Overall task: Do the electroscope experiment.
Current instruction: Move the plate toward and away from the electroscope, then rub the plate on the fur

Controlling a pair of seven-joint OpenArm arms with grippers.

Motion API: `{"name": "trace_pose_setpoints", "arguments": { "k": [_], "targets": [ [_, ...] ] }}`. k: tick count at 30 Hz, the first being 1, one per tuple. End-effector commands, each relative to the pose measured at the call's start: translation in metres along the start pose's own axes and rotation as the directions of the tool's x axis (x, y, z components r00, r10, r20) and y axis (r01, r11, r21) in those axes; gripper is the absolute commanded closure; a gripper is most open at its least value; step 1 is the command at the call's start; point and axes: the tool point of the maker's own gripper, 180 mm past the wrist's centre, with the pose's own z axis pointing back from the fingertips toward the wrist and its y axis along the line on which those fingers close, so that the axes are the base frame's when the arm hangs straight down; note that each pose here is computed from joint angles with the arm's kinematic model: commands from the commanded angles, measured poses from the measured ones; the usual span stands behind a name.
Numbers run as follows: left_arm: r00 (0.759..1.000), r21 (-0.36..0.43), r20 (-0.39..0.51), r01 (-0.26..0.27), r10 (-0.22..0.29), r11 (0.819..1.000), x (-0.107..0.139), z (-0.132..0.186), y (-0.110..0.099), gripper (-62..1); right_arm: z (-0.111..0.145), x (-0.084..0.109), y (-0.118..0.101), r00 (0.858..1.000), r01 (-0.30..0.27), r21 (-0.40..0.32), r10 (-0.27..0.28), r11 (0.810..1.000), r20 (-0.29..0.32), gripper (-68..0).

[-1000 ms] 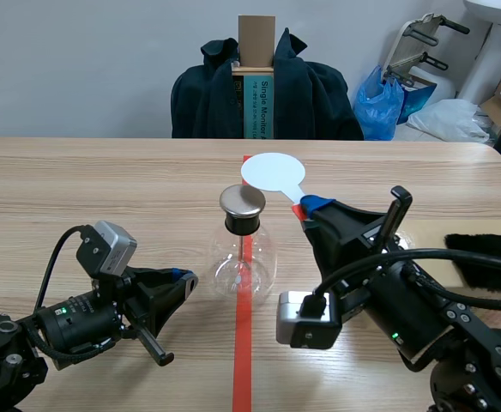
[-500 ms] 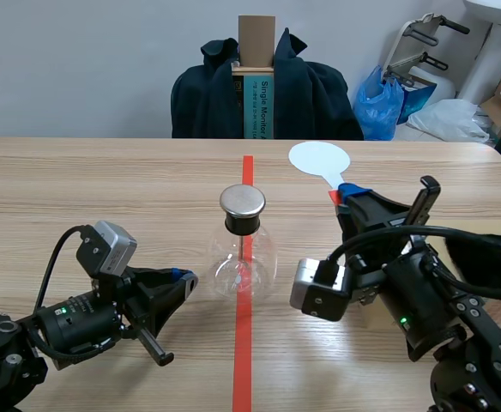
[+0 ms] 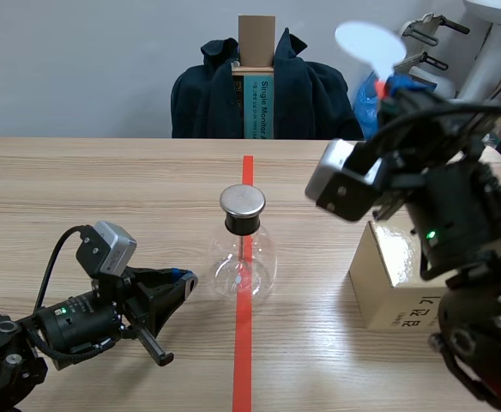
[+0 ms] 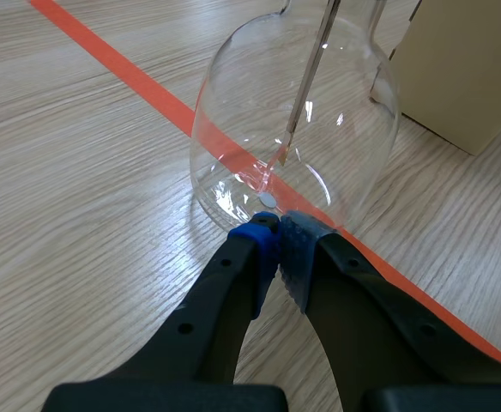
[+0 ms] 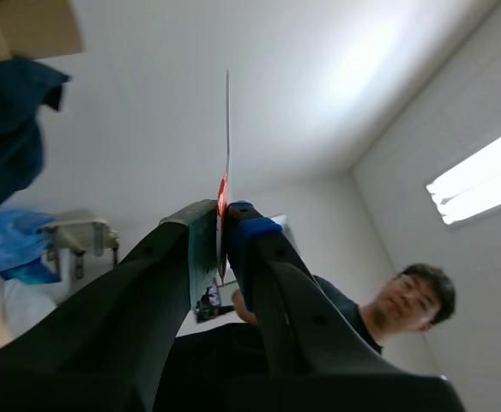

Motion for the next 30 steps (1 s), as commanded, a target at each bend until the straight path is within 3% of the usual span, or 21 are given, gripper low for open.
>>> {"name": "trace_pose_setpoints", "arguments": {
  "k": [1,4,8,15,19,24,30],
  "targets": [
    [0.999,-0.005,0.043,0.008,-0.008,1.0,0.014,-0.001,0.002,-4.1,-0.006,-0.005,-0.026,1.0,-0.021,-0.074,0.022,0.997,0.002,-0.7],
    [0.999,-0.001,0.025,0.025,-0.025,1.0,0.012,0.007,0.008,-4.0,-0.006,-0.004,-0.055,0.999,-0.041,-0.129,0.044,0.991,0.021,-0.7],
    [0.999,-0.015,0.003,0.046,-0.046,0.999,0.012,0.022,0.015,-5.7,0.002,-0.002,-0.078,0.997,-0.06,-0.156,0.067,0.986,0.037,-0.7],
    [0.997,-0.078,0.011,0.074,-0.073,0.994,0.033,0.06,0.008,-25.4,0.025,-0.008,-0.094,0.996,-0.086,-0.136,0.088,0.987,0.015,-0.7],
    [0.996,-0.07,0.043,0.082,-0.079,0.994,0.053,0.082,0.003,-41.5,0.039,-0.014,-0.107,0.996,-0.089,-0.182,0.089,0.979,-0.008,-0.7],
    [0.991,-0.087,0.092,0.108,-0.1,0.99,0.076,0.104,-0.015,-62.2,0.056,-0.023,-0.094,0.994,-0.098,-0.103,0.093,0.99,-0.051,-0.7],
    [0.99,-0.102,0.112,0.1,-0.089,0.99,0.092,0.127,-0.039,-62.3,0.083,-0.039,-0.065,0.987,-0.123,0.041,0.127,0.991,-0.103,-0.7]
  ]
}}
